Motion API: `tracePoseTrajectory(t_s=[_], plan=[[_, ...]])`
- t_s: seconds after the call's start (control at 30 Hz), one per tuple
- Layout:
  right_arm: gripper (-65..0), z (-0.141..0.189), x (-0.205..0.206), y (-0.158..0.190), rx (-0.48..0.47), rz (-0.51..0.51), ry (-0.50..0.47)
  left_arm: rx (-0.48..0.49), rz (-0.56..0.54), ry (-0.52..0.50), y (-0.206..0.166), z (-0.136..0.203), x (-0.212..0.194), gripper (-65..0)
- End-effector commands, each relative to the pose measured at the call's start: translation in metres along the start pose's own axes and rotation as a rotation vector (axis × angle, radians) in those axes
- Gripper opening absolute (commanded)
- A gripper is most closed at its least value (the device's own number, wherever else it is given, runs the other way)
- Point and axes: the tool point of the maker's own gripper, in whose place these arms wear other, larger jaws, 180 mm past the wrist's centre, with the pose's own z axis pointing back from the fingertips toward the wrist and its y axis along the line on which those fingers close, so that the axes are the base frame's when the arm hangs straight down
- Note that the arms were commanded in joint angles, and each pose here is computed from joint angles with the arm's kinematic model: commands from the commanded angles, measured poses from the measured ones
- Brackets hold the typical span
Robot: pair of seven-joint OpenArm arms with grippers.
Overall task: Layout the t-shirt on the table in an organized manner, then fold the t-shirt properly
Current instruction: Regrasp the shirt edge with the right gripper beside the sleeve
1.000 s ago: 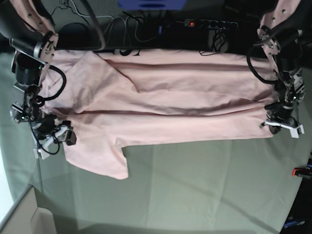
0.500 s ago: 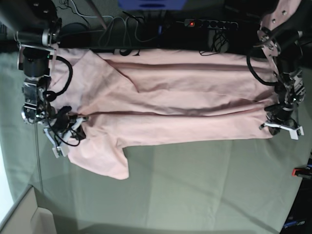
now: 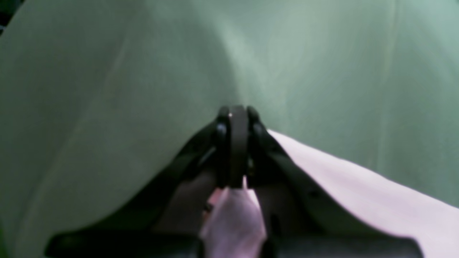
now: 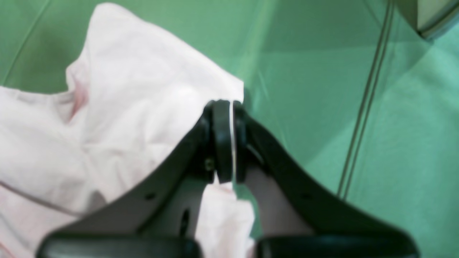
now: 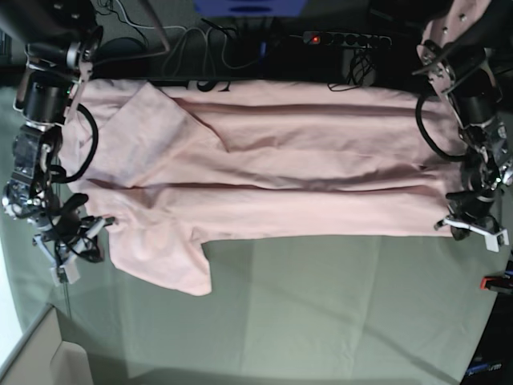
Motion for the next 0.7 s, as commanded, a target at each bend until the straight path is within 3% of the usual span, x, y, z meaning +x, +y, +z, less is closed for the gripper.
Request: tracePoseTrajectory(t_s=[0.0, 0.1, 0.33, 0.43, 0.67], plan=[[-65.0, 0.002, 0.02, -0.004, -0.001, 0.012, -0.055, -0.004, 0.0, -0.054, 0.001, 0.0, 0.022, -64.9], [-62.2, -0.008, -0.005, 0.001, 0.029, -0.02, 0.014, -0.006, 0.004, -0.052, 0.0, 0.0, 0.02, -64.9], [-32.7, -0.019, -0.04, 0.004, 0.06, -0.087, 0.101, -0.005, 0.006, -0.035, 0.002, 0.002, 0.009, -64.9], [-25.2, -0.019, -0.042, 0.004, 0.06, -0.087, 0.106, -0.001, 0.007, -0.029, 0.004, 0.003, 0.005, -64.9], [-22.8, -0.021, -0.054, 0.008, 0.073, -0.103, 0.135, 0.004, 0.007, -0.021, 0.007, 0.005, 0.0, -64.9]])
